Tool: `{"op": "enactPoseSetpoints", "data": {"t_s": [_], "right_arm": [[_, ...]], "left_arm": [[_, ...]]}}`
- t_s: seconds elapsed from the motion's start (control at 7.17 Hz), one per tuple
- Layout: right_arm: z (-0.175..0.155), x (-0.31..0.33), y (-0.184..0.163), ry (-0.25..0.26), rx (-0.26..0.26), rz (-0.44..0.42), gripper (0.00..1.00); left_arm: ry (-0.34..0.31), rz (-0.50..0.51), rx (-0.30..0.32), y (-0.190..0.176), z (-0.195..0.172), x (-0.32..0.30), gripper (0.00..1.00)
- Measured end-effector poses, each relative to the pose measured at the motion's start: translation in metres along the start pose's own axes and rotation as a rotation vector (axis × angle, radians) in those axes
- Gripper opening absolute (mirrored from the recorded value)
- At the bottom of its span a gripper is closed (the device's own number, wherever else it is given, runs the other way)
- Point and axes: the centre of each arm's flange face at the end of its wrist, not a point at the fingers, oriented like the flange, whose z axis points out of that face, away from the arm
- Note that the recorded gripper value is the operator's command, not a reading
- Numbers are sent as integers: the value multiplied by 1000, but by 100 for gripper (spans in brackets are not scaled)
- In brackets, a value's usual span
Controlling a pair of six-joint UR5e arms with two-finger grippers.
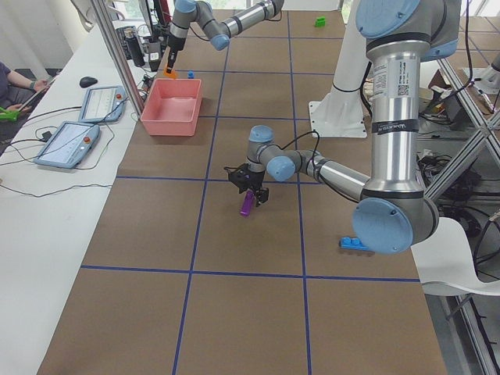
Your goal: Put all blocks into box
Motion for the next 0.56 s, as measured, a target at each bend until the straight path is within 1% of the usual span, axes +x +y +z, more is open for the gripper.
{"op": "enactPoseSetpoints", "data": {"t_s": [0.14,0.28,0.42,0.56], "right_arm": [[11,-10,4,15,18,-10,99],[21,-17,7,21,35,-18,100],[25,-21,7,20,44,-20,100],[21,-25,2,8,46,-14,100]], "left_arm": [[-1,-2,1,0,1,0,99],[-1,-2,3,0,2,1,94],[1,-1,11,0,3,1,93],[-2,1,29,-1,8,1,92]]}}
